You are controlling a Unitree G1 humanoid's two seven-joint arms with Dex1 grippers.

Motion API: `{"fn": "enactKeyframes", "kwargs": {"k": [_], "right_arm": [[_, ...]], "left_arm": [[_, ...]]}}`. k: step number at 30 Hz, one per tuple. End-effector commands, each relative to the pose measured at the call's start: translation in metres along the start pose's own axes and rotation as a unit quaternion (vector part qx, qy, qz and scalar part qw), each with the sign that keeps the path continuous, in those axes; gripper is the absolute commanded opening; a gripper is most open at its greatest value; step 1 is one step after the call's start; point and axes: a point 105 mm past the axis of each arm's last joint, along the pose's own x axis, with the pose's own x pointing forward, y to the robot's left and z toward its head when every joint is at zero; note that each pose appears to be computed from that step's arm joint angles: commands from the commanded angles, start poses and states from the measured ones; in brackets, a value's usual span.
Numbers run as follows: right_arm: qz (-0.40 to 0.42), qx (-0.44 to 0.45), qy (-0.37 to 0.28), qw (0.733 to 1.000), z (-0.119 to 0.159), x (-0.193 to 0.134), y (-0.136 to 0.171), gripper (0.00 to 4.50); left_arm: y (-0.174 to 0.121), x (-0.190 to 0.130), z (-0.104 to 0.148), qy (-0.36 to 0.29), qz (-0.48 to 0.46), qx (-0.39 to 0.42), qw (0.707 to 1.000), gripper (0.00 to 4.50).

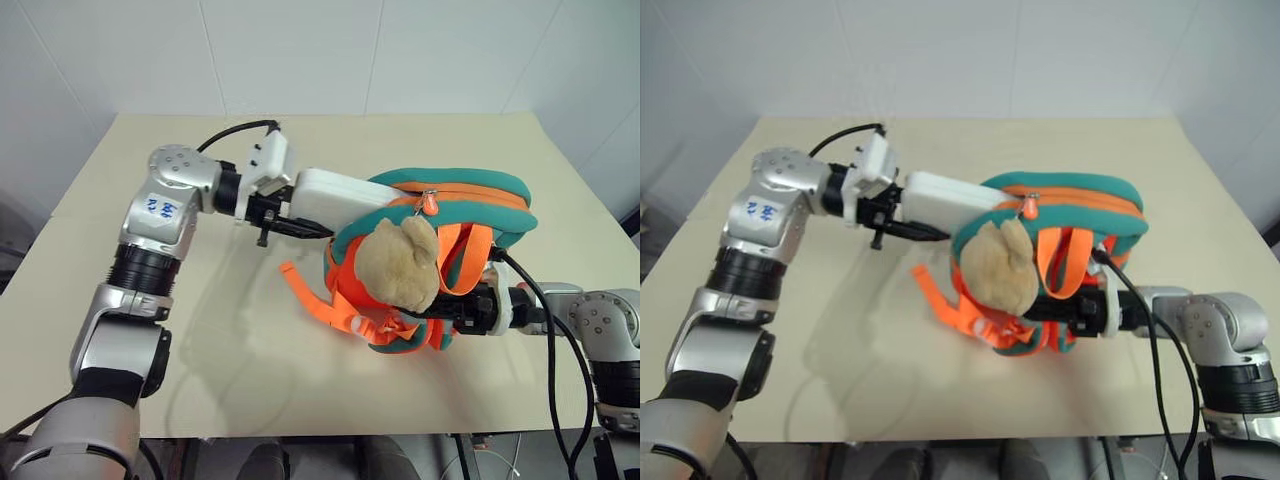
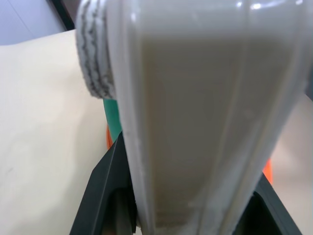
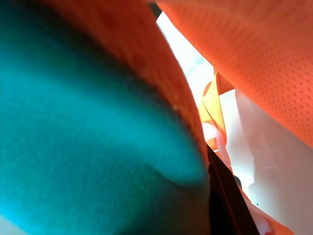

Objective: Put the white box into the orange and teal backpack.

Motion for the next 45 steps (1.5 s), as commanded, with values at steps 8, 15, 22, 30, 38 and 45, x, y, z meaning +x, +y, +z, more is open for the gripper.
{"fn": "enactKeyframes", "kwargs": {"k": [8, 15, 22, 30, 38, 45], "right_arm": [[0.024, -0.021, 0.001, 0.999, 0.001, 0.011, 0.009, 0.58], [0.026, -0.018, -0.003, 0.999, -0.003, 0.013, 0.01, 0.58], [0.031, -0.017, -0.008, 0.999, -0.004, 0.018, 0.01, 0.58], [0.032, -0.016, -0.011, 0.999, -0.006, 0.02, 0.01, 0.58], [0.03, -0.017, -0.012, 0.999, -0.006, 0.02, 0.009, 0.58], [0.029, -0.018, -0.01, 0.999, -0.006, 0.02, 0.008, 0.58]], "left_arm": [[-0.008, 0.055, 0.014, 0.047, -0.079, 0.012, 0.996, 1.44], [-0.01, 0.073, -0.003, 0.073, -0.076, 0.007, 0.994, 1.44], [-0.01, 0.094, 0.001, 0.051, -0.072, 0.004, 0.996, 1.44], [-0.011, 0.091, 0.007, 0.024, -0.068, -0.013, 0.997, 2.98], [-0.007, 0.042, 0.022, -0.035, -0.048, -0.036, 0.998, 4.48], [-0.015, -0.018, 0.026, -0.067, -0.058, -0.034, 0.995, 4.48]]}}
